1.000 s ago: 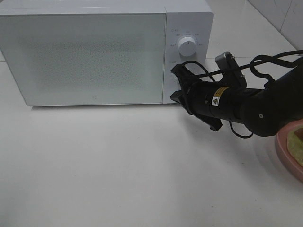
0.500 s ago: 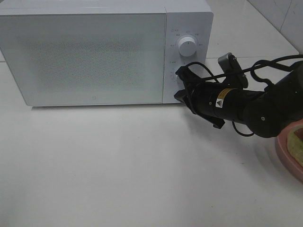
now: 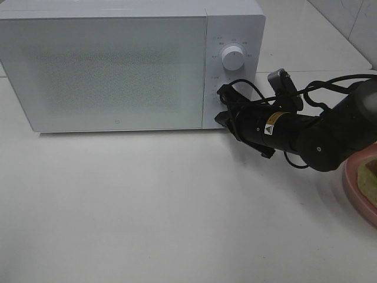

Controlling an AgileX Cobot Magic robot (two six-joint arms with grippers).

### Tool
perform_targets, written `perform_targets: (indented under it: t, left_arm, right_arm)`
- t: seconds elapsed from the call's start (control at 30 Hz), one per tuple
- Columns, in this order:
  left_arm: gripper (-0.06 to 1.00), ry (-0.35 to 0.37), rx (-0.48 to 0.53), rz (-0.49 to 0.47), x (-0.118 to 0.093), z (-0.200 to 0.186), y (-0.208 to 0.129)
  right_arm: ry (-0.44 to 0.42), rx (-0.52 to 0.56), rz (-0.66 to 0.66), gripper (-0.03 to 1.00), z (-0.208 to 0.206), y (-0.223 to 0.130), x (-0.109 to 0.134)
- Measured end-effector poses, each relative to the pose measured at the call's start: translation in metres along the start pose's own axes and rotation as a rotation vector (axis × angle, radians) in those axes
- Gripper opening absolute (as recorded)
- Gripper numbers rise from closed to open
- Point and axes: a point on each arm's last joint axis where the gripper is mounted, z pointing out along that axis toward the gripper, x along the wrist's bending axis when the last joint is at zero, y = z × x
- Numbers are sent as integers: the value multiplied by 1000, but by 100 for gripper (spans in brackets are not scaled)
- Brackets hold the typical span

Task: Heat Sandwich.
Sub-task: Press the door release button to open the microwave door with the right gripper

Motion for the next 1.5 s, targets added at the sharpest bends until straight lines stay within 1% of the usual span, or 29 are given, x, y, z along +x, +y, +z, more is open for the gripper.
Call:
perform_targets:
  t: [0.33,0.63,0.93,1.2,1.5]
  left_arm:
    - [80,0,0,0,0,0,0]
    - [80,0,-1,0,0,0,0]
    - [80,0,-1,0,0,0,0]
    - [80,0,-1,0,0,0,0]
    - [80,0,-1,0,0,0,0]
  right_arm:
    - [-26,-16,-27,1,6,9,-4]
    - [-55,-6,-26,1,10,4,-16]
    - [-21,-41,-29,1,14,3,-22]
    - [-21,-85,-72,1,14,7,-22]
    - [-24,-90,-96,1,17,6,-25]
